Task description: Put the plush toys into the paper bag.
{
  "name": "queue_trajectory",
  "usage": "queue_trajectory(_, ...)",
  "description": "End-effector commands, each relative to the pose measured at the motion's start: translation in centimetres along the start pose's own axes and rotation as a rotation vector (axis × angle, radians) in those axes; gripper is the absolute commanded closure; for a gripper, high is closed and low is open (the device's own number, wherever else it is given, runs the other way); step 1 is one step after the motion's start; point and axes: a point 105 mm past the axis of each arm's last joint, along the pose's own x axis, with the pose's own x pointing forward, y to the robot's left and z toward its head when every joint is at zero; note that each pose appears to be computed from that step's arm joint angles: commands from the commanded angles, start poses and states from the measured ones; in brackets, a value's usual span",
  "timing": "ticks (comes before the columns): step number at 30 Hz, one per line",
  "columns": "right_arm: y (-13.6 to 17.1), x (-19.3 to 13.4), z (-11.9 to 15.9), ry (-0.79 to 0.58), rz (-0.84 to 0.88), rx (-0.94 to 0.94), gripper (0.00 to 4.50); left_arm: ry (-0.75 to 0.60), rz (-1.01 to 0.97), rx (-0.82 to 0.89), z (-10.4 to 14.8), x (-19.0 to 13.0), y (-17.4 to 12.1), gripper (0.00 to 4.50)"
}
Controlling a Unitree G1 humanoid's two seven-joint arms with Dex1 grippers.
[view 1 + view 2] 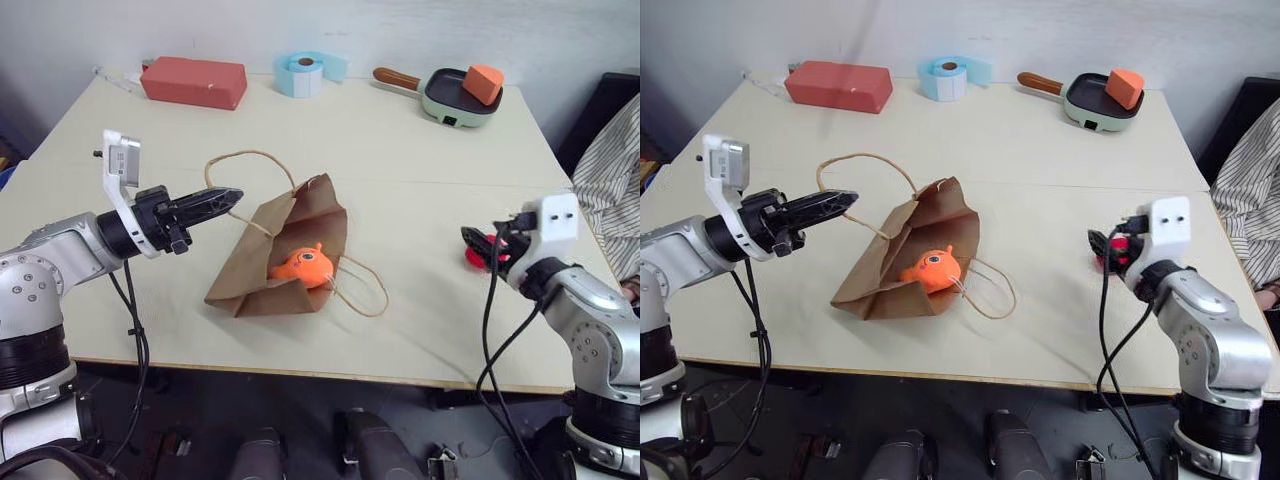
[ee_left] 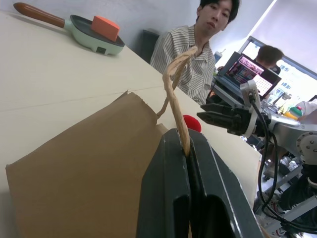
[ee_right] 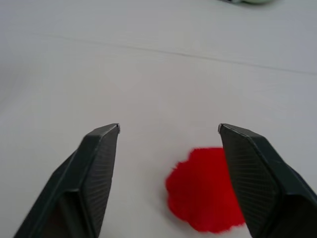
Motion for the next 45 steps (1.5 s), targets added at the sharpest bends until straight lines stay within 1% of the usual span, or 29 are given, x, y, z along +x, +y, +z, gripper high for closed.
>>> queue_trajectory(1,-1.4,-0.4,-0.1,-0.012,-0.079,0.011,0.14,-0.027,-0.027,0.046,0.9,0.1,-0.7,4.50)
queue_trajectory(2,-1.3,-0.3,-0.5,-0.001,-0.068,0.036,0.02,-0.027,-0.027,0.046,0.9,0.2,-0.7,4.50)
queue_trajectory(8,-0.3,1.7,-2.6,0.039,-0.026,0.116,0.02,-0.026,-0.030,0.052,1.1,0.3,-0.8,4.50)
queue_trajectory(12,-0.6,2.9,-3.3,0.048,-0.054,0.144,0.02,-0.025,-0.030,0.057,1.2,0.4,-0.8,4.50)
queue_trajectory(13,-0.6,3.1,-3.3,0.041,-0.054,0.151,0.40,-0.025,-0.030,0.058,1.3,0.4,-0.8,4.50)
queue_trajectory(14,-0.6,3.2,-3.2,0.030,-0.053,0.161,0.59,-0.026,-0.029,0.059,1.3,0.4,-0.8,4.50)
queue_trajectory(15,-0.6,3.3,-3.0,0.019,-0.052,0.169,0.91,-0.026,-0.028,0.060,1.3,0.3,-0.8,4.50)
queue_trajectory(17,-0.6,3.3,-2.8,0.003,-0.051,0.170,1.62,-0.026,-0.027,0.061,1.3,0.3,-0.8,4.50)
queue_trajectory(18,-0.7,3.3,-2.8,0.000,-0.052,0.167,2.04,-0.026,-0.027,0.062,1.3,0.3,-0.8,4.50)
queue_trajectory(20,-0.8,3.2,-2.8,-0.004,-0.052,0.163,2.60,-0.026,-0.029,0.062,1.2,0.4,-0.8,4.50)
queue_trajectory(24,-0.8,3.0,-2.3,-0.033,-0.040,0.145,3.99,-0.027,-0.028,0.063,1.2,0.3,-0.8,4.50)
queue_trajectory(25,-0.8,3.0,-2.1,-0.040,-0.036,0.145,4.27,-0.028,-0.028,0.064,1.3,0.3,-0.8,4.50)
queue_trajectory(26,-0.8,2.9,-2.0,-0.044,-0.034,0.145,4.42,-0.028,-0.028,0.064,1.3,0.3,-0.8,4.50)
queue_trajectory(30,-0.9,2.8,-1.9,-0.039,-0.030,0.124,4.42,-0.028,-0.028,0.064,1.2,0.2,-0.8,4.50)
queue_trajectory(33,-1.5,2.6,-2.0,-0.028,-0.061,0.112,4.42,-0.031,-0.027,0.065,1.3,0.1,-0.8,4.50)
queue_trajectory(36,-1.8,2.2,-1.6,-0.040,-0.083,0.163,3.80,-0.032,-0.025,0.065,1.3,0.1,-0.8,4.50)
queue_trajectory(42,-1.8,2.4,-0.9,-0.061,-0.112,0.241,1.75,-0.032,-0.023,0.063,1.3,0.0,-0.7,4.50)
queue_trajectory(45,-2.1,3.2,-0.6,-0.069,-0.131,0.286,1.75,-0.033,-0.026,0.064,1.3,0.1,-0.7,4.50)
